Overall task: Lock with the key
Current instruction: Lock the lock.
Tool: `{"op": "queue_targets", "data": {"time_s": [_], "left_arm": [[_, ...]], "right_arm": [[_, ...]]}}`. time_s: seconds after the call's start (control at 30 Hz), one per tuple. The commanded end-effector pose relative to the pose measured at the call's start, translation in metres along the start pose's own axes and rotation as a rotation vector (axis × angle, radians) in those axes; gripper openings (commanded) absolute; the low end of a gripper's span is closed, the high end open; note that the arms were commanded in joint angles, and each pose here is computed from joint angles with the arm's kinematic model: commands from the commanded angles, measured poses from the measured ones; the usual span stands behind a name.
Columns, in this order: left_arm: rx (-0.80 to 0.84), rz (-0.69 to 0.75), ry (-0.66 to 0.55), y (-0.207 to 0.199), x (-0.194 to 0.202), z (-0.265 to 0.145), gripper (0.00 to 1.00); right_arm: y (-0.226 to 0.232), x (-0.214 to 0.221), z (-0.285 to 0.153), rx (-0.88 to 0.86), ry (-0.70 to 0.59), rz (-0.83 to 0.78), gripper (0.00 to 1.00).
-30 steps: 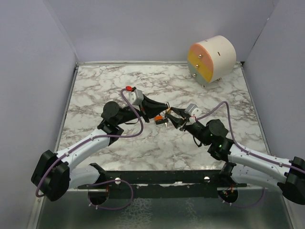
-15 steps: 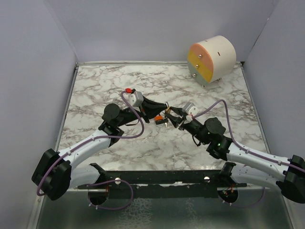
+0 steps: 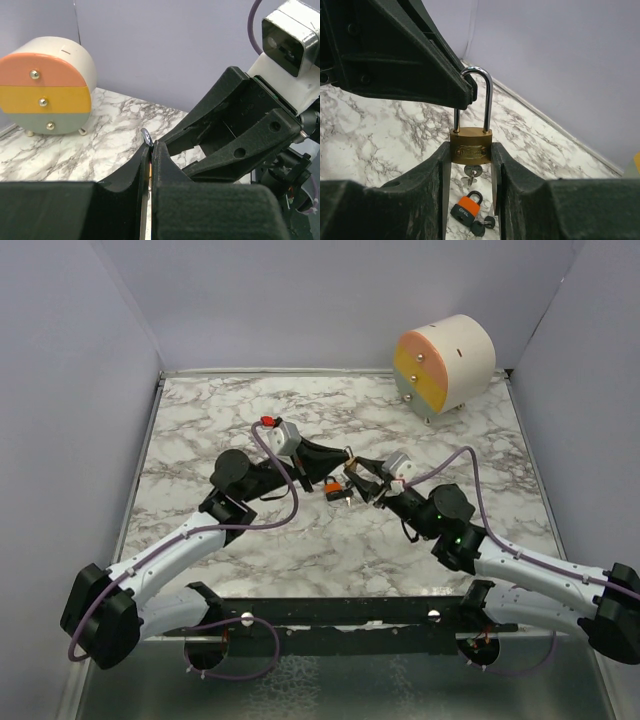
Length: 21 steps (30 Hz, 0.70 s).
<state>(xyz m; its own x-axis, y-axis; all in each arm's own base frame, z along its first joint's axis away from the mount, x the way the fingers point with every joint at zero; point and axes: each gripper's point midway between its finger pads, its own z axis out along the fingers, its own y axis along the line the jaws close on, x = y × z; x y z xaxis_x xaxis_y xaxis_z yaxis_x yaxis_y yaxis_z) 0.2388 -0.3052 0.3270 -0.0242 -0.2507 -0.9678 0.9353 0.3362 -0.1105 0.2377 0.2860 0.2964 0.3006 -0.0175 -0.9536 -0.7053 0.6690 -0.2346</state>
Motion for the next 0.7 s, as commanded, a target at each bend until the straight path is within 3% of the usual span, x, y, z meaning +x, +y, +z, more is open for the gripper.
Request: {"op": "queue_targets", "data": {"time_s": [0.0, 0.13, 0.43, 0.47, 0.57, 0.67], "left_arm": [[-0.156, -0.008, 0.172, 0.033, 0.042, -0.008, 0.00], [-0.174, 0.037, 0.135, 0.036, 0.022, -0.005, 0.00], [-0.245, 0.150, 0.099, 0.048, -0.010, -0.007, 0.00], [-0.247, 0.159, 0.099, 0.048, -0.013, -0.007, 0.00], [-0.232, 0.179, 0.100, 0.044, -0.019, -0.007, 0.00], [-0.193, 0.193, 0.110, 0.037, -0.020, -0.007, 0.00]], "right_arm": [[-0.002, -0.105, 0.002, -0.020, -0.342, 0.018, 0.42], [-0.002, -0.086, 0.002, -0.009, -0.283, 0.019, 0.58], [-0.006, -0.032, 0.003, 0.062, -0.099, 0.070, 0.61], [-0.009, -0.023, 0.003, 0.085, -0.069, 0.077, 0.58], [-0.007, -0.003, 0.004, 0.078, 0.009, 0.078, 0.33], [-0.012, 0.009, 0.003, 0.080, 0.025, 0.137, 0.36]]}}
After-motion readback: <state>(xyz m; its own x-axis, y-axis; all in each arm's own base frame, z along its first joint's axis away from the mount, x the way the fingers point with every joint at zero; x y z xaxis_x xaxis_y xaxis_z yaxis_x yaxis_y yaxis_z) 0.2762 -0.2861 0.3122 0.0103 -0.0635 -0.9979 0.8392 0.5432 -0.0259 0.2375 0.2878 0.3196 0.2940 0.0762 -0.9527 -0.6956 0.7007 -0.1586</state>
